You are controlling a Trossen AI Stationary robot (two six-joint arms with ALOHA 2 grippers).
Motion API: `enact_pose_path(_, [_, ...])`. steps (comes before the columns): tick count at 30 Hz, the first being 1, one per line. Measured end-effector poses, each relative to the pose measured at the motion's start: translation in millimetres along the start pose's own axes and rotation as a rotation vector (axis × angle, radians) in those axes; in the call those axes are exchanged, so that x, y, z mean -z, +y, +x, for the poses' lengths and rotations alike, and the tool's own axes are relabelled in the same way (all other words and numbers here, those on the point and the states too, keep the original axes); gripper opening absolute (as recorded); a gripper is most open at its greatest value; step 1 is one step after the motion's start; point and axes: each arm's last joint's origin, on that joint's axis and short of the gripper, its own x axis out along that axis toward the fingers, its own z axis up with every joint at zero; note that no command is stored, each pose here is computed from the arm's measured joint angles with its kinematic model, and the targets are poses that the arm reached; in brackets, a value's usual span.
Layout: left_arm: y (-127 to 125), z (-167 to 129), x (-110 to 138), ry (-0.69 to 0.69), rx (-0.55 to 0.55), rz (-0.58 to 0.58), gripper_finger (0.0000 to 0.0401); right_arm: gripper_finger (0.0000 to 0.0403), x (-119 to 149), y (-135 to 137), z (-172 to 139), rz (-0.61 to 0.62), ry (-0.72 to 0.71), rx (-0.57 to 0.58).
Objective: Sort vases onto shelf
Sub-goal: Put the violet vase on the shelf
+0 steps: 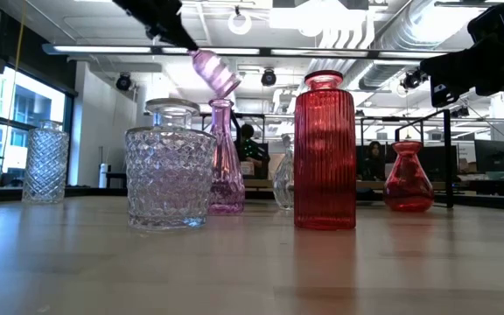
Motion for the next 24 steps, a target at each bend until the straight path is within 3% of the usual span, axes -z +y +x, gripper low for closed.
enact_pose_path(12, [-12,30,-54,-0.094,0.062,0.018,0.0012,0.0000,0,0,0,0.000,0.000,0.000])
enact_pose_path(18, [-6,64,-79,-0.039,0.058,0.042,0.0012,0.0000,0,0,0,0.000,0.000,0.000])
enact_pose_path(24, [-5,107,-83,0.087,0.087,0.052,0.0012,0.0000,0,0,0,0.000,0.000,0.000])
